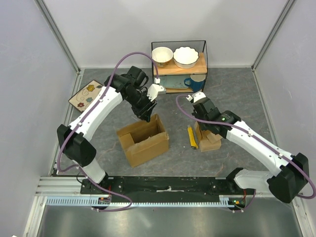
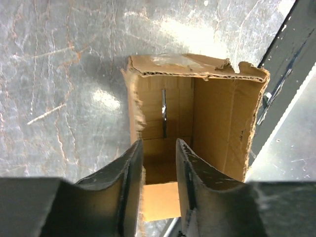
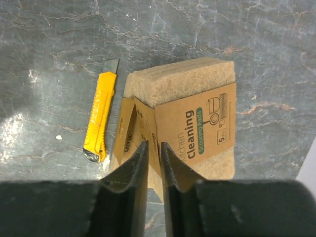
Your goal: Unpack the express box
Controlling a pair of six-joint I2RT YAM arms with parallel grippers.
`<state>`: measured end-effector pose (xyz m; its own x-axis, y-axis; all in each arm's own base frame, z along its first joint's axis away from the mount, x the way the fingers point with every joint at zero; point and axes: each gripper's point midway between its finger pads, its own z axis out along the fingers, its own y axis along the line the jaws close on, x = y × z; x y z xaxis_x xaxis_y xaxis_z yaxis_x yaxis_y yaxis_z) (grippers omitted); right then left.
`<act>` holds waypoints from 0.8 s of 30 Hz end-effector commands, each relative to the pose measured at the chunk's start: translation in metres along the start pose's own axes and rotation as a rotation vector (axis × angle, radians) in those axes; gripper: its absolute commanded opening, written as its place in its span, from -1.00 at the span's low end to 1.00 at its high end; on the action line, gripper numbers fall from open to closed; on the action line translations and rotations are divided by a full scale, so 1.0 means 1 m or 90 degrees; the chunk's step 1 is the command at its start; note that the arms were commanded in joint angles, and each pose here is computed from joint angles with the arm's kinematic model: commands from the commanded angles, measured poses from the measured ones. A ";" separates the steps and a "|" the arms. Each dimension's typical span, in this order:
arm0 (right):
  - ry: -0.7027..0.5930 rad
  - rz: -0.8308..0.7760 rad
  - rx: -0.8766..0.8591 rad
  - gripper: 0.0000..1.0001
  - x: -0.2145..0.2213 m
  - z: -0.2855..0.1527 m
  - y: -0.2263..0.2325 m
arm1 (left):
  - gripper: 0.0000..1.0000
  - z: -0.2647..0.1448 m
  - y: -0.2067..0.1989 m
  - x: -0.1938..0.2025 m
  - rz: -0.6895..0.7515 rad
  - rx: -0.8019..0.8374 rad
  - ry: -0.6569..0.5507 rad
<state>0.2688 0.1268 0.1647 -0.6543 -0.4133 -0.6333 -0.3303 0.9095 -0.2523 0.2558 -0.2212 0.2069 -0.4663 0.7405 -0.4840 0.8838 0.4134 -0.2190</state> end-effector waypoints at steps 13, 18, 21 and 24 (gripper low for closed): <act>-0.156 0.101 -0.133 0.96 -0.090 -0.054 0.021 | 0.99 -0.091 -0.035 -0.027 0.049 -0.059 -0.129; -0.193 0.170 -0.200 0.96 -0.125 -0.075 0.035 | 0.99 -0.122 -0.023 -0.013 0.026 -0.123 -0.172; -0.191 0.194 -0.261 0.96 -0.132 -0.076 0.054 | 0.99 -0.125 -0.014 0.009 0.003 -0.145 -0.176; -0.208 0.202 -0.293 0.96 -0.136 -0.071 0.065 | 0.99 -0.125 -0.009 0.029 -0.007 -0.186 -0.187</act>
<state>0.2869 0.2102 0.2812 -0.5426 -0.1047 -0.8335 -0.4113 0.8983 0.1549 0.2354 -0.1528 0.3246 -0.3808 0.5599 -0.7358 0.8316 0.5553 -0.0078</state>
